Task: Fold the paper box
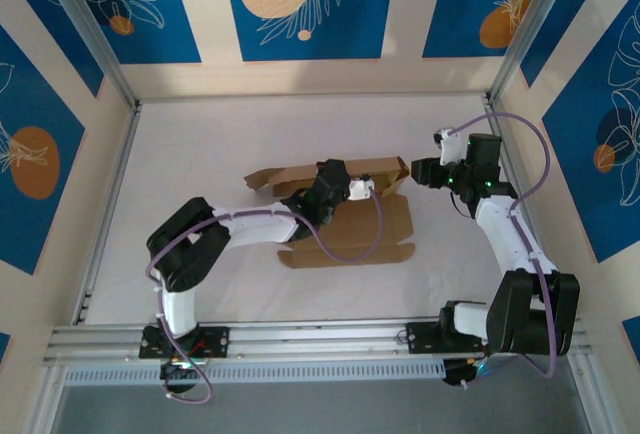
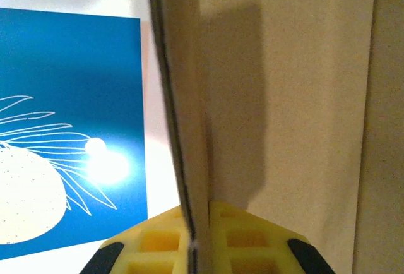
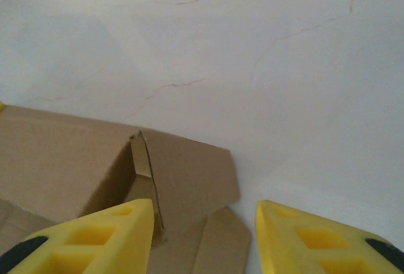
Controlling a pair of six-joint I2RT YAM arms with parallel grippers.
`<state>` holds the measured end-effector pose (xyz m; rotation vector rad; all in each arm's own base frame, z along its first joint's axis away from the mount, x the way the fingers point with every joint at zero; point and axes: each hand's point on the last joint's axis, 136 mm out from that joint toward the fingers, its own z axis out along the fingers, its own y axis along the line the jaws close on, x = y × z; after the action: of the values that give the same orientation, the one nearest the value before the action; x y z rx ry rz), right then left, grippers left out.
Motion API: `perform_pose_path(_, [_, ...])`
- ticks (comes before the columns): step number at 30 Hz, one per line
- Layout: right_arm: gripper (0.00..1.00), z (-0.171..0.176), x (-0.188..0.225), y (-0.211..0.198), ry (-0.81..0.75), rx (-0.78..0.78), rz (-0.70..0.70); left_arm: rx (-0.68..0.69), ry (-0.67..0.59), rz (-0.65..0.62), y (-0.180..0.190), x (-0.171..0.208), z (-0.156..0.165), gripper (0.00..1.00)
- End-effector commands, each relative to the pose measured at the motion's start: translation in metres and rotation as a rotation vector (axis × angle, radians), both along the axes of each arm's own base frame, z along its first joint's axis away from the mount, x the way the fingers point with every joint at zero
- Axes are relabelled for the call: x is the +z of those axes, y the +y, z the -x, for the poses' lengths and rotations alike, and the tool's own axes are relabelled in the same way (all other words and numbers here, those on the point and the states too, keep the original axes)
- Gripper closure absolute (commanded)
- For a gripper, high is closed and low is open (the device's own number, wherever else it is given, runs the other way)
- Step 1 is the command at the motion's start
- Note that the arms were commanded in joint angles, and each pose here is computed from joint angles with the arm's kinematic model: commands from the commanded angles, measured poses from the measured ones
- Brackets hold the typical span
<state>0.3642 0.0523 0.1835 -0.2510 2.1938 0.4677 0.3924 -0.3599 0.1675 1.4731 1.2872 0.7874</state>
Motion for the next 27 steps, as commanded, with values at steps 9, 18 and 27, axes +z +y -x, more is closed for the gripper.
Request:
perform_pose_path(9, [0.41, 0.013, -0.030, 0.033, -0.133, 0.393, 0.206, -0.020, 0.127, -0.066, 0.009, -0.028, -0.007, 1.00])
perform_pose_path(18, [0.38, 0.009, -0.045, 0.058, -0.116, 0.525, 0.198, -0.042, 0.204, -0.089, 0.011, -0.033, -0.004, 1.00])
perform_pose_path(27, [0.40, 0.002, -0.049, 0.060, -0.123, 0.522, 0.216, -0.034, 0.204, -0.104, 0.008, -0.027, -0.010, 1.00])
